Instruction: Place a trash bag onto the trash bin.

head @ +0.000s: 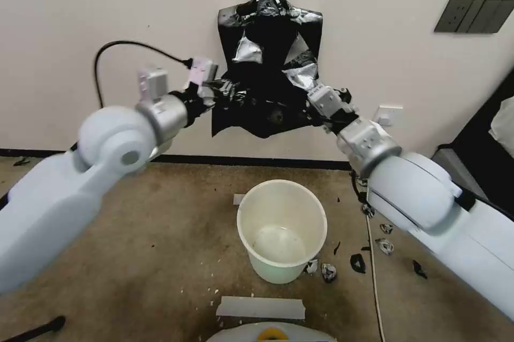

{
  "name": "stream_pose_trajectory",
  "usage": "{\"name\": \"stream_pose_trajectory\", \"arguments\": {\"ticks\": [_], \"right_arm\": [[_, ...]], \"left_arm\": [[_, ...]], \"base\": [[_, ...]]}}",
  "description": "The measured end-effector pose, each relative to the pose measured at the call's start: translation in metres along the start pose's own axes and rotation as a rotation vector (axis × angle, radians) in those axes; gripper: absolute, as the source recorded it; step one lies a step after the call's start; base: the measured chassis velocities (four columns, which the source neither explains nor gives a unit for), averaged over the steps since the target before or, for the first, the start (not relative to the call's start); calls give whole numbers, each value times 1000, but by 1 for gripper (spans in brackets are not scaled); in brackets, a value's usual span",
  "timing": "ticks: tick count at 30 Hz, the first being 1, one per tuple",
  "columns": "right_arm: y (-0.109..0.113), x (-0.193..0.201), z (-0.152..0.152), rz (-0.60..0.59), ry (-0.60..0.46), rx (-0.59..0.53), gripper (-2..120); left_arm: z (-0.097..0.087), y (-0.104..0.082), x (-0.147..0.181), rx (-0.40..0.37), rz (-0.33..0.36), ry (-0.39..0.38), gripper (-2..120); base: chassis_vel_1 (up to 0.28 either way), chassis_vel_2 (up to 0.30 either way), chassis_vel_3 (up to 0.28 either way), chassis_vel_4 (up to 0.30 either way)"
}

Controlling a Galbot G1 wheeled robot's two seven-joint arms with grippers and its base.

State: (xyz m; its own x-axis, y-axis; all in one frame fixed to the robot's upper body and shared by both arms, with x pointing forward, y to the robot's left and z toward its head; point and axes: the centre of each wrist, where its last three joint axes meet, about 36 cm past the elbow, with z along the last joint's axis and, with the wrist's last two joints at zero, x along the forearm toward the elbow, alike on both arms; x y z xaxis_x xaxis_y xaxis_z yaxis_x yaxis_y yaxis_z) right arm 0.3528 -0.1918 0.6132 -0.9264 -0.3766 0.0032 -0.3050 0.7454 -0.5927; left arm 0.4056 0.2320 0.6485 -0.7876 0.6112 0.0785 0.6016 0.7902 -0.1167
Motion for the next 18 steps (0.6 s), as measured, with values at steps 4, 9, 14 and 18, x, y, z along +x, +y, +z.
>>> {"name": "stream_pose_trajectory", "arguments": {"ticks": [4,9,14,18], "right_arm": [[0,17,1,-20,9,-15,0],[0,46,6,-49,47,-24,0],[2,54,16,-69,105,-30,0],[7,64,30,-89,165,-33,0]], "left_arm": [[9,-18,6,111,19,-5,0],[20,-34,10,230,46,25,0],[27,-42,16,284,57,39,0],[42,-48,19,348,50,69,0]], "base": [[0,0,0,0],[0,0,0,0],[0,0,0,0],[0,0,0,0]]}}
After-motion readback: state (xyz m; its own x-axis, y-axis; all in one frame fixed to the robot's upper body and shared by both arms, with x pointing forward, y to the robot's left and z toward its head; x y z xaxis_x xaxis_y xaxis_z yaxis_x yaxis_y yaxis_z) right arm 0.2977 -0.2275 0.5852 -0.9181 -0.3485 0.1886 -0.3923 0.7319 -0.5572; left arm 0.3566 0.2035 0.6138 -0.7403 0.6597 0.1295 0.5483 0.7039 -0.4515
